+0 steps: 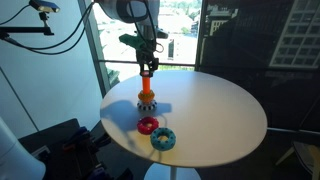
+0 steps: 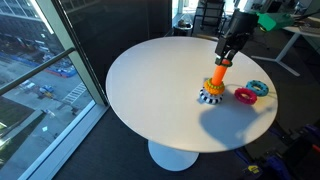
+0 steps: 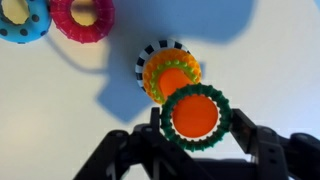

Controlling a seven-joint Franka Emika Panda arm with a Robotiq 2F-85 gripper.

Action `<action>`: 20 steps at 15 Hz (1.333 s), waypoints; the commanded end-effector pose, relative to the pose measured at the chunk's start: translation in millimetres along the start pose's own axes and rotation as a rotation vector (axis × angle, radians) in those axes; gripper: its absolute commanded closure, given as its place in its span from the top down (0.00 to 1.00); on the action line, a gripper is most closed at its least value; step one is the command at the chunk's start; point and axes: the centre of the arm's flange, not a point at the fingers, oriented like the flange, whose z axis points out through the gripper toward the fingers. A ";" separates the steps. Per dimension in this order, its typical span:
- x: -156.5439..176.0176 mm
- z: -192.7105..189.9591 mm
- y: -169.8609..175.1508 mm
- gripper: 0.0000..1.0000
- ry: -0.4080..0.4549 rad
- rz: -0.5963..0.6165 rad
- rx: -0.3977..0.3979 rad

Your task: Pick up the green ring from the table and put it on the ring holder

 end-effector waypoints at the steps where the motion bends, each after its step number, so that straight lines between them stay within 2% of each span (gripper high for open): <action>1: 1.5 3.6 -6.5 0.45 0.006 0.003 -0.020; 4: 1.8 6.5 -8.4 0.45 -0.007 0.011 -0.049; 5: 1.8 7.1 -8.2 0.93 -0.010 0.015 -0.058; 6: 1.6 7.0 -7.5 0.93 -0.013 0.016 -0.065; 7: 0.6 4.9 -6.0 0.99 -0.014 0.019 -0.067; 14: -9.9 -10.3 15.0 1.00 -0.007 0.040 -0.072; 20: -18.4 -25.7 53.4 1.00 -0.019 0.084 -0.119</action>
